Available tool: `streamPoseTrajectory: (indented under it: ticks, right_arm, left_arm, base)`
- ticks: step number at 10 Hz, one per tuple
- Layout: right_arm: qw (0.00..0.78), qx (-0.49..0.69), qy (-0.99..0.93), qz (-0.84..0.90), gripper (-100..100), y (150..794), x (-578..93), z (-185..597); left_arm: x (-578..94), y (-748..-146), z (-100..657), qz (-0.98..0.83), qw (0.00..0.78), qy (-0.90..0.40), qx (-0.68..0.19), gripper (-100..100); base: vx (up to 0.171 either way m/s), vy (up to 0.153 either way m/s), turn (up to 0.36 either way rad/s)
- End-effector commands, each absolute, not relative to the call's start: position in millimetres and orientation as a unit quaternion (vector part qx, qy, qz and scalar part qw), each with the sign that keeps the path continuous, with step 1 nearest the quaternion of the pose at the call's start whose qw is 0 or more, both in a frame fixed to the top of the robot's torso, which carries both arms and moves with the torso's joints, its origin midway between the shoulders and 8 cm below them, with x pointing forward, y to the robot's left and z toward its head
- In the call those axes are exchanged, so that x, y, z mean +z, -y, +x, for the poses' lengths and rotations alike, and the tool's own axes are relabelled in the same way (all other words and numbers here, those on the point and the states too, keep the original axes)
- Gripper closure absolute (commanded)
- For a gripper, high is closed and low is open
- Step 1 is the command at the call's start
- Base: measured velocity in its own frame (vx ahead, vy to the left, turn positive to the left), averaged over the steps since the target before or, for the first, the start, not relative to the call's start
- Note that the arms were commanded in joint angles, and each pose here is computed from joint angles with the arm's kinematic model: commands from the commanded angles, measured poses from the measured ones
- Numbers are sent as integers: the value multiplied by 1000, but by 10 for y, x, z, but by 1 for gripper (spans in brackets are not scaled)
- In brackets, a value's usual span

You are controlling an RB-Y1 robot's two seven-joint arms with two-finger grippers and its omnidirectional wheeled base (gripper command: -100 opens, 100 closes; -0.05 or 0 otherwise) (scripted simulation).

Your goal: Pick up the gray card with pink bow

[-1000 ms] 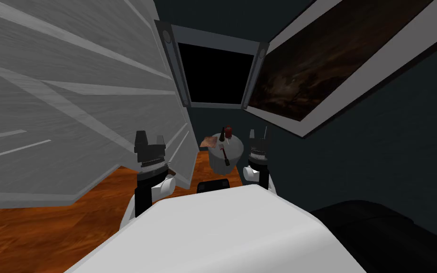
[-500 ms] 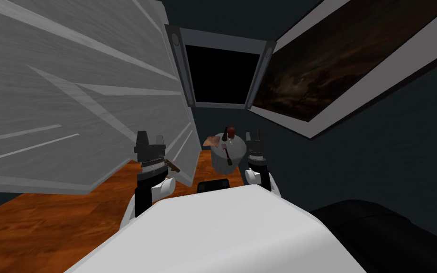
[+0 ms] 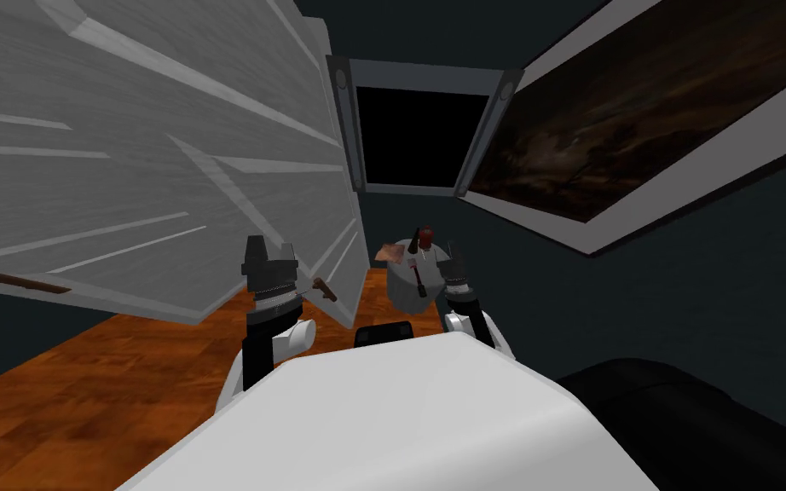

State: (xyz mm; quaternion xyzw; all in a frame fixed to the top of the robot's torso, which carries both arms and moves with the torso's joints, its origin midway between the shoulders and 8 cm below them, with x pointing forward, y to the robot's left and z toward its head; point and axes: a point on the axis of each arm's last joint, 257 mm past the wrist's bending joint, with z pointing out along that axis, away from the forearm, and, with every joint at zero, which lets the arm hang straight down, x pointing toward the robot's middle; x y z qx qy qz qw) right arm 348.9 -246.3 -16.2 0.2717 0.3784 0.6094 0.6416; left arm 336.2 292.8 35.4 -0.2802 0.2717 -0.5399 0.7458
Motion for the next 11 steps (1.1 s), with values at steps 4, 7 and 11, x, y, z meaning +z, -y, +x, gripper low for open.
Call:
streamPoseTrajectory:
  ticks: [4, 7, 11]
  right_arm:
    - [608, 580, -459, 289, -100, 2395, -683, 3561]
    - [577, 552, -518, 306, -100, 2368, -1134, 3539]
    - [521, 500, -607, 332, -100, 2376, -1884, 3382]
  left_arm:
    - [354, -2928, 3362, -280, 746, -272, -540, 0]
    - [354, -2928, 3362, -280, 746, -272, -540, 0]
    - [353, -2929, 3362, -280, 746, -272, -540, 0]
  base:
    - [-28, 87, 141]
    - [-29, 100, 188]
    - [-2, 100, 178]
